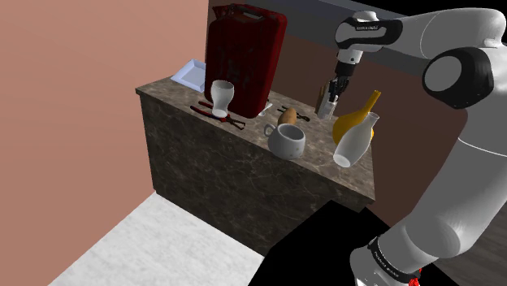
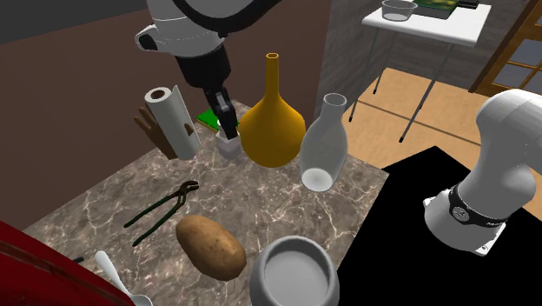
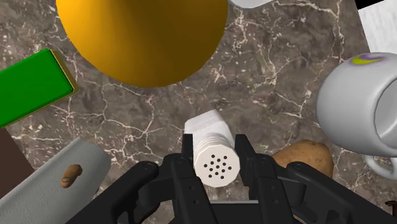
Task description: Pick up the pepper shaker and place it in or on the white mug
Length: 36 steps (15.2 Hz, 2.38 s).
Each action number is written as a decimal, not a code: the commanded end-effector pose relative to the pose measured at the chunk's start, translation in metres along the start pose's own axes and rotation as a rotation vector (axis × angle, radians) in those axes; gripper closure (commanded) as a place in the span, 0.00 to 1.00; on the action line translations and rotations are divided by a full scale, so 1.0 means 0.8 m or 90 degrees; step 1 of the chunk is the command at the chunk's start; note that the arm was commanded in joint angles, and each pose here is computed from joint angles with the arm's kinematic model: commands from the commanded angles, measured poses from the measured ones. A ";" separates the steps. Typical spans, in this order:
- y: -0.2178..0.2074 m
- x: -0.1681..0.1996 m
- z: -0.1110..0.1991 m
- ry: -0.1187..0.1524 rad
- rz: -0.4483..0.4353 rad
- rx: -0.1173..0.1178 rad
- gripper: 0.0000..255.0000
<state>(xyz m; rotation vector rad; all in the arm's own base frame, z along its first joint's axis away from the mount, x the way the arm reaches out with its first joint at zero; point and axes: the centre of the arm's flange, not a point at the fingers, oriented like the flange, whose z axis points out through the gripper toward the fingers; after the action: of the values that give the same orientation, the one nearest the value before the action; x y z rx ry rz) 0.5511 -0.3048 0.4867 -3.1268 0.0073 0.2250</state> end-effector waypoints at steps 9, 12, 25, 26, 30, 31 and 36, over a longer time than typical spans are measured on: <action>-0.018 -0.008 -0.058 0.000 0.000 0.000 1.00; -0.067 -0.009 -0.064 0.000 0.000 0.000 1.00; -0.280 -0.013 -0.091 0.000 0.000 0.000 1.00; -0.296 -0.013 -0.093 0.000 0.000 0.000 1.00; -0.346 -0.013 -0.093 0.000 0.000 0.000 1.00; -0.346 -0.013 -0.087 0.000 0.000 0.000 1.00; -0.345 -0.008 -0.054 0.000 0.000 0.000 1.00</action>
<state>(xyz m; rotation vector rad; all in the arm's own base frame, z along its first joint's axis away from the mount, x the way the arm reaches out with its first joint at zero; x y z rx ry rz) 0.5522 -0.0293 0.5370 -3.1266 0.0070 0.2265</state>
